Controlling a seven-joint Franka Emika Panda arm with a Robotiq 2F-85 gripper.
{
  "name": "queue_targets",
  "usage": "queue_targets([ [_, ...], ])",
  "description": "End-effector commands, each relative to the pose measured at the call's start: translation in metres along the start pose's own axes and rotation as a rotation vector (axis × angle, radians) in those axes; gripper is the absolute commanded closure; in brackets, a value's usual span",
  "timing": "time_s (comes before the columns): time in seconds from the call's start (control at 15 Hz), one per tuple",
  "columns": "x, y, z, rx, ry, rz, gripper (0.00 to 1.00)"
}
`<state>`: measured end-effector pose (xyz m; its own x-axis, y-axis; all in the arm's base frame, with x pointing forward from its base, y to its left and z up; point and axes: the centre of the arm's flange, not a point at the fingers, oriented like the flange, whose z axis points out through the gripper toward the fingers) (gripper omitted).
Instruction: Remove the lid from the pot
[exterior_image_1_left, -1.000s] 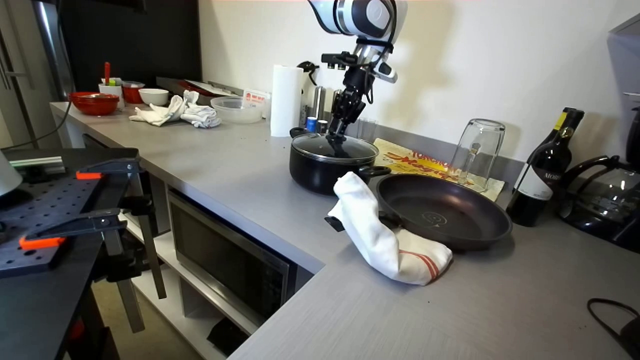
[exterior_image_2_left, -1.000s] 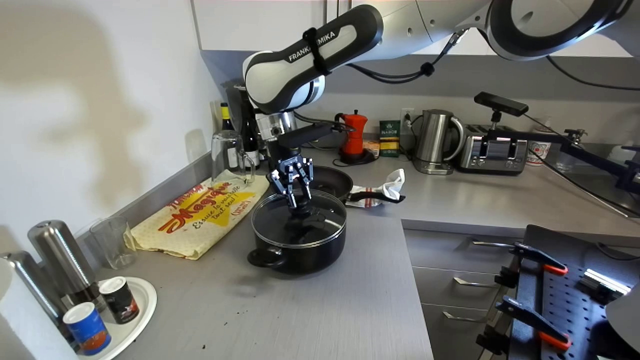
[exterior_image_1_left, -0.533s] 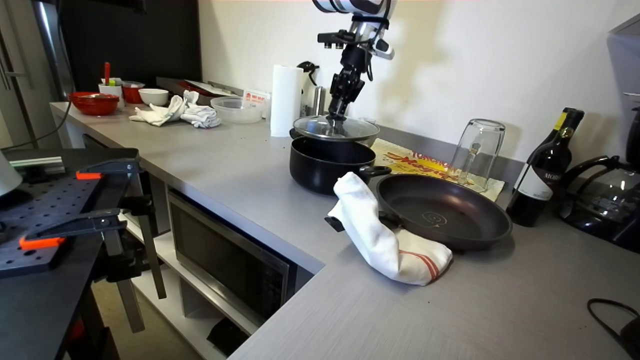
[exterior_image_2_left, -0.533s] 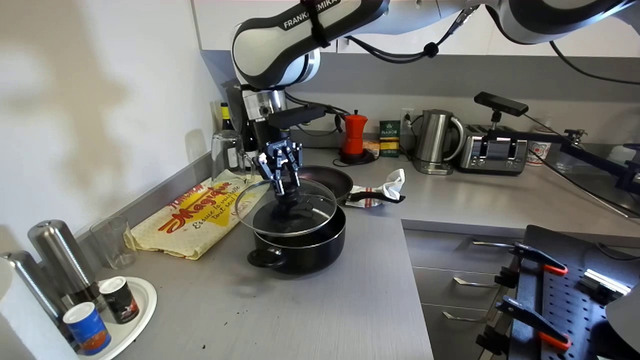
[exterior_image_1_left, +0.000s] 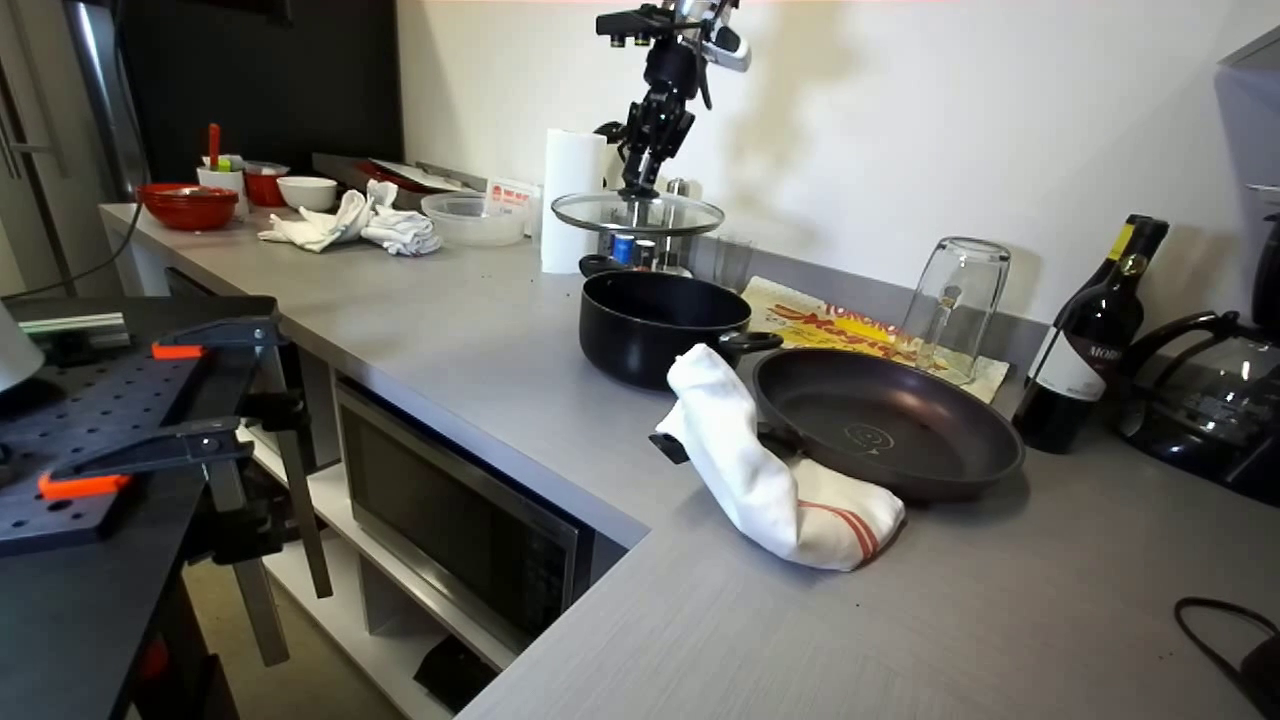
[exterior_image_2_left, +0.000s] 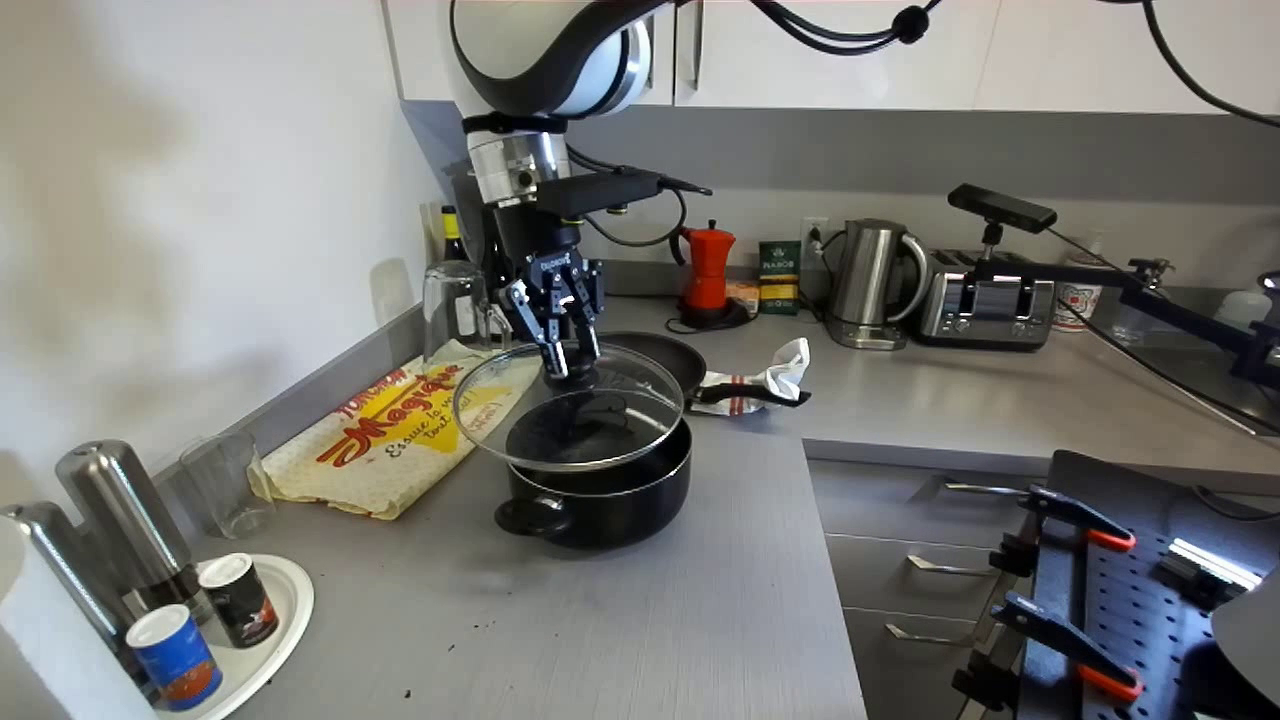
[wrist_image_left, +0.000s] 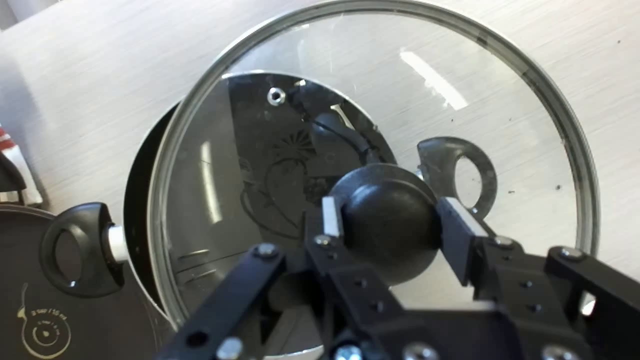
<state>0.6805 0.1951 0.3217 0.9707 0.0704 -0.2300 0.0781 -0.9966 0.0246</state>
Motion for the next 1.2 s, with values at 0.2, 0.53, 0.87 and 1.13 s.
queue_targets([
  [0.2, -0.098, -0.054, 0.006, -0.021, -0.003, -0.127, 0.75],
  [0.53, -0.151, -0.106, 0.036, -0.040, -0.034, -0.230, 0.75],
  [0.87, -0.189, -0.145, 0.073, -0.059, -0.059, -0.312, 0.75],
  [1.13, -0.196, -0.157, 0.106, -0.057, -0.065, -0.342, 0.75],
])
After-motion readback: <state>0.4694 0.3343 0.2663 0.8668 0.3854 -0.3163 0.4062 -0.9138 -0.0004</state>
